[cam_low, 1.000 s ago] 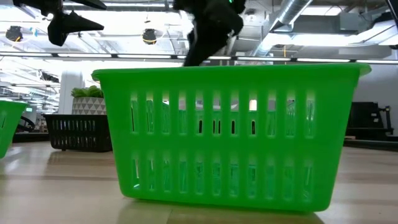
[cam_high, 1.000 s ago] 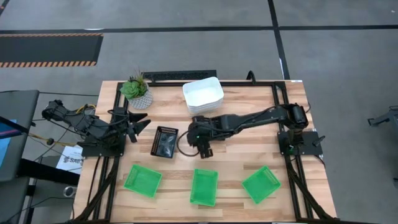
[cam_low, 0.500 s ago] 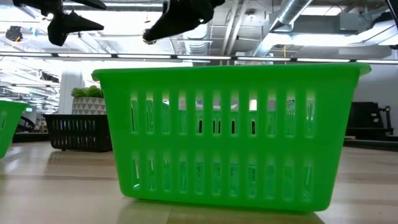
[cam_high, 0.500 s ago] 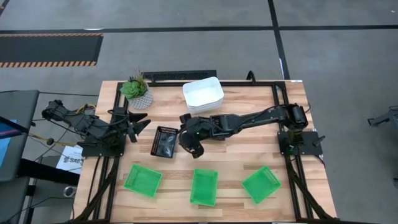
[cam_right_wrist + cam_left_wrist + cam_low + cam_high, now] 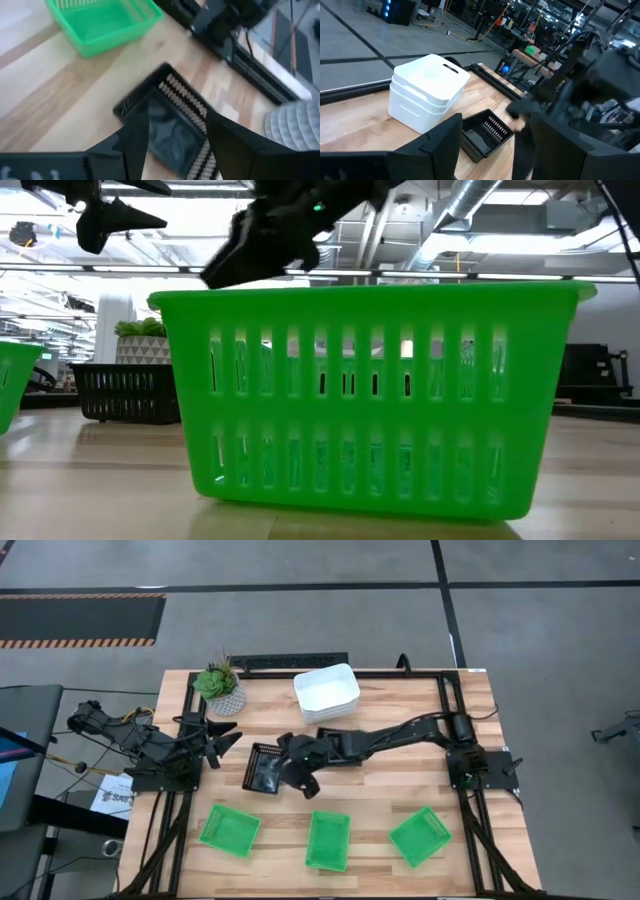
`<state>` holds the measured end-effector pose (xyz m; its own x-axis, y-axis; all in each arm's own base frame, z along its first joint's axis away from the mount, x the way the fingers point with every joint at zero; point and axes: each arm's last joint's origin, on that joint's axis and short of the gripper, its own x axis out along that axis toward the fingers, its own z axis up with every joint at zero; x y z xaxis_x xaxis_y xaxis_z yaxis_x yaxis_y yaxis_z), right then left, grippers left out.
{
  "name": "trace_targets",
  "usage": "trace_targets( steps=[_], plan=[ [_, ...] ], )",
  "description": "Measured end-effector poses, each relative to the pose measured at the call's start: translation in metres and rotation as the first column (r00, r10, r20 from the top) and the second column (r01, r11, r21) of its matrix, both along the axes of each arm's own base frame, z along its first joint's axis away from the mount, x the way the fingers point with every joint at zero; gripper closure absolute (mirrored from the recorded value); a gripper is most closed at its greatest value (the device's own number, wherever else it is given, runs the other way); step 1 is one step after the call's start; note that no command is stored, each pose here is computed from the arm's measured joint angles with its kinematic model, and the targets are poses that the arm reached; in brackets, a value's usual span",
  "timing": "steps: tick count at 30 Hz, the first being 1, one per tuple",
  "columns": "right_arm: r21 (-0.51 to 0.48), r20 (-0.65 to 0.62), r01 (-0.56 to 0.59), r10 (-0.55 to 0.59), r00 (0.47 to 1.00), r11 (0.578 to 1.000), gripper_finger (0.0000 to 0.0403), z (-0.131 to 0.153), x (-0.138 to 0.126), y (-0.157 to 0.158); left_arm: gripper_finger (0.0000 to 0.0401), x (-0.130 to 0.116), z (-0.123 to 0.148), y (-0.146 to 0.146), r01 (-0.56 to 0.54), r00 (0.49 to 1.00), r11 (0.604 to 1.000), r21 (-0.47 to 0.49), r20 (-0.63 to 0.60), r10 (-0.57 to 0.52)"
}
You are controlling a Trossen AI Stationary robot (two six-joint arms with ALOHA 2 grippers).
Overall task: Stack baskets by color
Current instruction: Stack the left black bin on top of the black bin
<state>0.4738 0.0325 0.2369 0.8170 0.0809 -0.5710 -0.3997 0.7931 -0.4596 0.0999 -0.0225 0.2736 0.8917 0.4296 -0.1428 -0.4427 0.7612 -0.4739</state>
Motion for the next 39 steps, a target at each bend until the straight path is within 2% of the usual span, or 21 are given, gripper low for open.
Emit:
trace_targets(
  steps=[8, 10, 12, 14, 20, 31, 39],
  plan=[
    [0.011, -0.056, -0.087, 0.088, 0.995, 0.996, 0.0193, -0.020, 0.011, -0.004, 0.0177, 0.000, -0.001, 0.000, -0.001, 1.000, 1.000, -0.003, -0.004, 0.001],
    [0.017, -0.034, -0.117, 0.117, 0.993, 0.993, 0.0195, -0.025, 0.016, -0.005, 0.0177, 0.000, -0.001, 0.000, -0.001, 1.000, 1.000, -0.003, -0.004, 0.001],
    [0.028, -0.083, -0.120, 0.122, 0.989, 0.992, 0.0197, -0.031, 0.014, -0.009, 0.0177, 0.000, -0.001, 0.000, -0.001, 1.000, 1.000, -0.003, -0.005, 0.001],
    [0.025, -0.076, -0.126, 0.128, 0.989, 0.992, 0.0198, -0.040, 0.018, -0.010, 0.0177, 0.000, -0.001, 0.000, -0.002, 1.000, 1.000, -0.003, -0.005, 0.002],
    [0.019, -0.143, -0.120, 0.121, 0.982, 0.993, 0.0200, -0.063, 0.020, -0.017, 0.0177, 0.000, -0.001, 0.000, -0.002, 1.000, 1.000, -0.003, -0.006, 0.002],
    [0.019, -0.159, -0.090, 0.092, 0.983, 0.996, 0.0209, -0.075, 0.023, -0.029, 0.0177, 0.000, -0.002, 0.000, -0.003, 1.000, 1.000, 0.002, -0.019, 0.003],
    [0.038, -0.165, -0.059, 0.064, 0.984, 0.998, 0.0252, -0.077, 0.023, -0.032, 0.0177, 0.000, -0.003, 0.000, 0.002, 1.000, 1.000, 0.006, -0.024, -0.001]
  ],
)
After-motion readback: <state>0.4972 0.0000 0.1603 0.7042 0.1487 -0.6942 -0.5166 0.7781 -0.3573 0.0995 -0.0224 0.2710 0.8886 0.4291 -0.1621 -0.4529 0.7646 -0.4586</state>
